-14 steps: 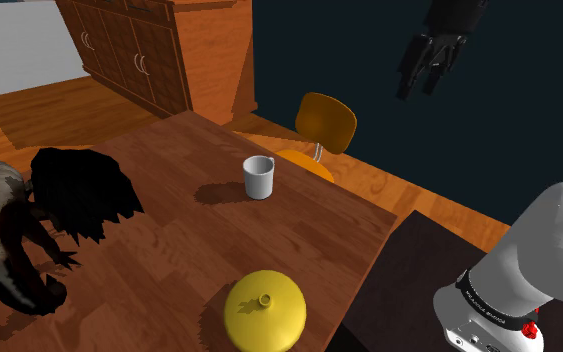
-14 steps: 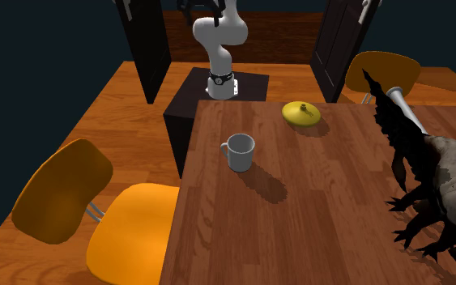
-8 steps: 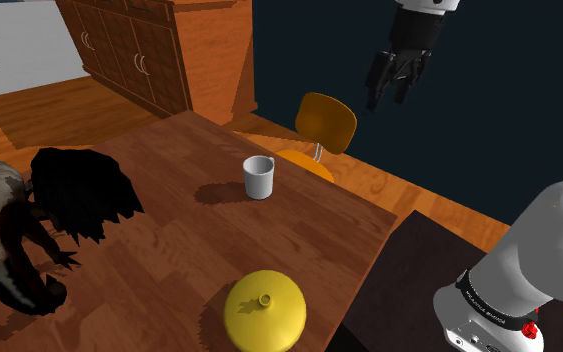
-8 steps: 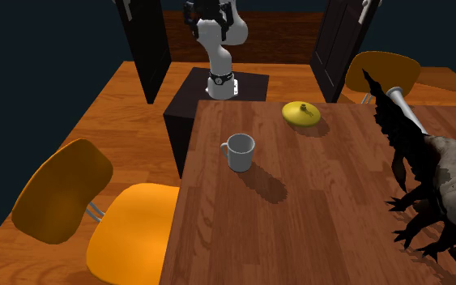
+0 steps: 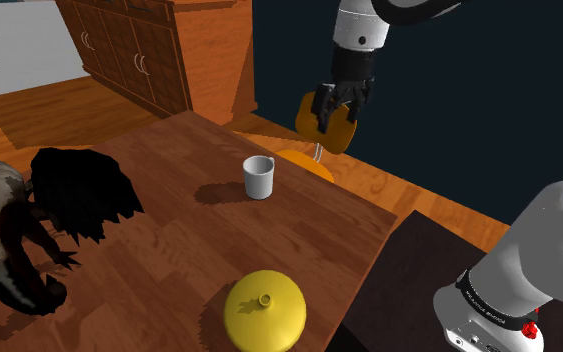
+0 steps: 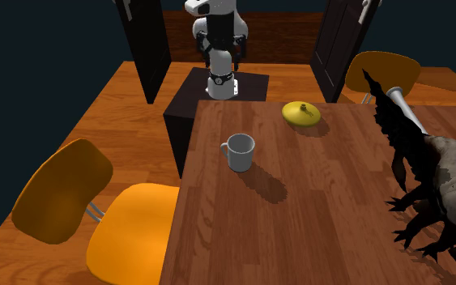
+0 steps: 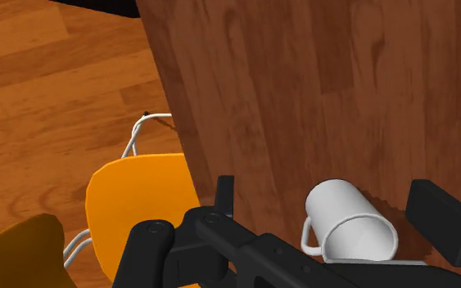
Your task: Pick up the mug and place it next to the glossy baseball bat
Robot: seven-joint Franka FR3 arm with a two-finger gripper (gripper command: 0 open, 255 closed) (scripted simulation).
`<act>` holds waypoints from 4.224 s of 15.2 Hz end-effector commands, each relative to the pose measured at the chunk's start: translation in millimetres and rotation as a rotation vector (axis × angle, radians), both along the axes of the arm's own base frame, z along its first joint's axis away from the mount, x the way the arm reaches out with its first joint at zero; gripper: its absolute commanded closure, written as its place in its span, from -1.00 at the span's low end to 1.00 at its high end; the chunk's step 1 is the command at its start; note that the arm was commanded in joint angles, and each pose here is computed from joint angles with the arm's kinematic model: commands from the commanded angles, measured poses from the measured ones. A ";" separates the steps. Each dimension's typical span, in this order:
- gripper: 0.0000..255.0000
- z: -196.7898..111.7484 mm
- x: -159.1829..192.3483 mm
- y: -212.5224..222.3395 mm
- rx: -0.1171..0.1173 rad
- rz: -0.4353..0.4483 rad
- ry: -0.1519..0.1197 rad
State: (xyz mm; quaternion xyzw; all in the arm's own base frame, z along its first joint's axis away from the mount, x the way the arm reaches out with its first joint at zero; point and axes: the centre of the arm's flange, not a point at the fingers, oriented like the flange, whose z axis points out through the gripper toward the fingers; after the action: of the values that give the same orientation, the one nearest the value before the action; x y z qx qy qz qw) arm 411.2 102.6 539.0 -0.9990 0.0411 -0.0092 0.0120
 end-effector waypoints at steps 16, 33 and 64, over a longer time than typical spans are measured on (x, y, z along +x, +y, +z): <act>-1.00 -125.3 147.3 130.2 -0.079 0.023 0.025; -1.00 -188.3 171.0 148.5 -0.093 0.027 0.030; 1.00 -87.9 171.0 148.5 -0.093 0.027 0.030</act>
State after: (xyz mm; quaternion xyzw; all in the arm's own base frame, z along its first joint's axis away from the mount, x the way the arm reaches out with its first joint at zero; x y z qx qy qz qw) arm 582.6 251.4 444.4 -0.9990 0.0273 0.0036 -0.0349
